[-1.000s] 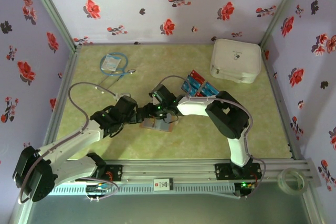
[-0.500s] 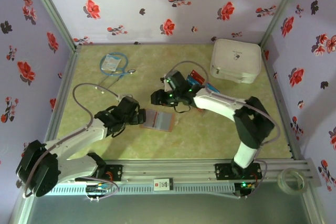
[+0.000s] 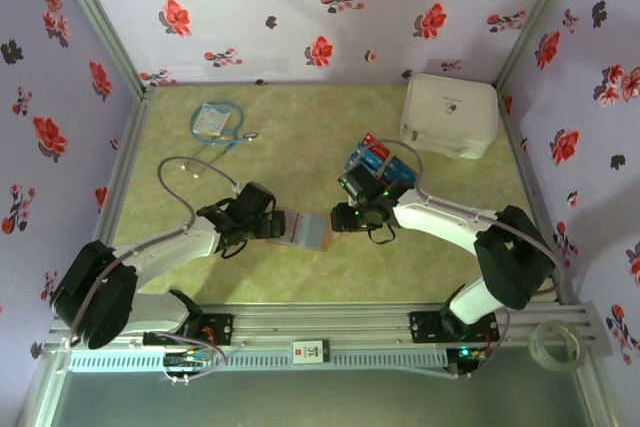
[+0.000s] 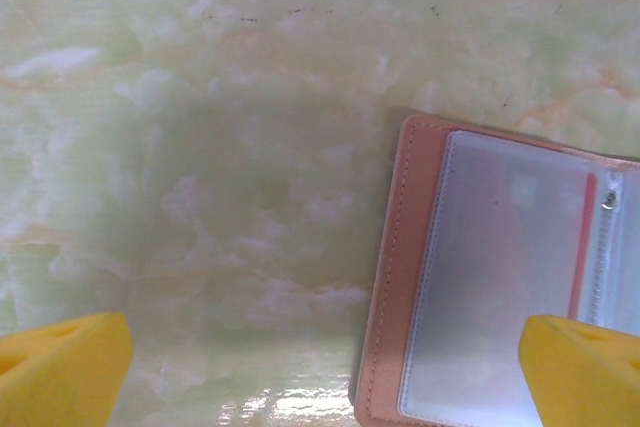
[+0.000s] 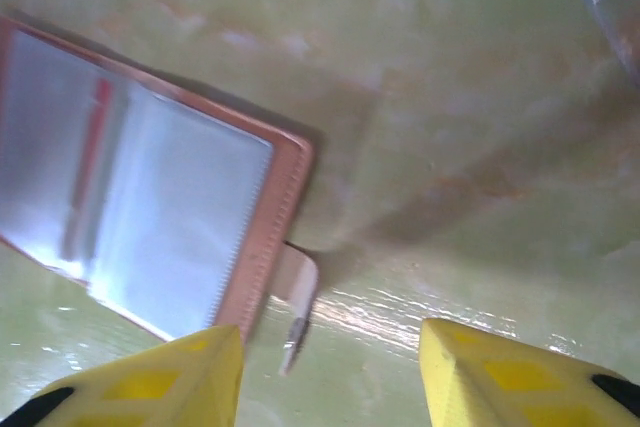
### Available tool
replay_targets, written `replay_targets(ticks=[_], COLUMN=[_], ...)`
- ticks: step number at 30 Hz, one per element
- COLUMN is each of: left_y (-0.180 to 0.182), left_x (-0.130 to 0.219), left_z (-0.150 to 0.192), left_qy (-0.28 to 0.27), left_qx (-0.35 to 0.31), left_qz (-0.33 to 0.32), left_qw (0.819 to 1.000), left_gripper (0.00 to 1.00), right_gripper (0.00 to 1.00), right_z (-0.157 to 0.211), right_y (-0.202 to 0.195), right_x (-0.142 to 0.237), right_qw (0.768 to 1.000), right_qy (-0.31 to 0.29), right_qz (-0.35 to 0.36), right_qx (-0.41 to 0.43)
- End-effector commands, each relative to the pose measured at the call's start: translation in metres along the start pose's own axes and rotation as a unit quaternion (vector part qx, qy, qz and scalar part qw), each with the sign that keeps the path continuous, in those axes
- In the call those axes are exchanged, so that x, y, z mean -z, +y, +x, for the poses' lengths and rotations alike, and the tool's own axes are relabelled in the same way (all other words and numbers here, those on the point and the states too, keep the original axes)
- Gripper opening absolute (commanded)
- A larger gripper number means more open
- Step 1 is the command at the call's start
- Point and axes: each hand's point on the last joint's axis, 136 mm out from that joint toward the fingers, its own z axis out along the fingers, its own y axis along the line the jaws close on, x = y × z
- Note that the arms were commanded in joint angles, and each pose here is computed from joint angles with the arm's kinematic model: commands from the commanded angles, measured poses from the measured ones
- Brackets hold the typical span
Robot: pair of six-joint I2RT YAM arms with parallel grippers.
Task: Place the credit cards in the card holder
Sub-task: Rotate the card holder at the center of the table.
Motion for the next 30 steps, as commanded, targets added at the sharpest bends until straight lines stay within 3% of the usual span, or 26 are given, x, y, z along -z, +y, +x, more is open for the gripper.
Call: replay_targets(ticks=[1,12,20,22,24,26,30], left_y=[-0.013,-0.018,-0.018,-0.018,-0.018,-0.018,-0.018], left_x=[0.001,-0.003,-0.005,-0.005,-0.006,-0.005,-0.003], left_z=[-0.016,-0.015,-0.011,-0.010,-0.009,-0.009,-0.012], left_qy=[-0.012,-0.008,-0.007,-0.006,-0.005,-0.006,-0.009], left_qx=[-0.004,-0.009,-0.009,-0.009,-0.010,-0.011,-0.010], left_qz=[0.018,0.018,0.021,0.021,0.021,0.022,0.021], left_qw=[1.000,1.000,1.000,1.000,1.000,1.000,1.000], left_gripper=[1.00,1.00,1.00,1.00,1.00,1.00,1.00], right_gripper=[0.45,0.10,0.07,0.11,0.29,0.38,0.45], right_z=[0.000,-0.013,-0.028,-0.029,-0.030,-0.034,-0.052], right_y=[-0.004,0.000,-0.006,-0.004,-0.002,-0.001,-0.010], right_x=[-0.011,-0.016,-0.007,-0.006,-0.002,0.008,0.040], right_qw=[1.000,1.000,1.000,1.000,1.000,1.000,0.997], right_qy=[0.001,0.000,-0.015,-0.012,-0.014,-0.024,-0.056], right_qz=[0.012,0.010,0.013,0.010,0.006,0.009,0.037], right_qx=[0.005,0.012,0.003,0.003,0.005,0.011,0.030])
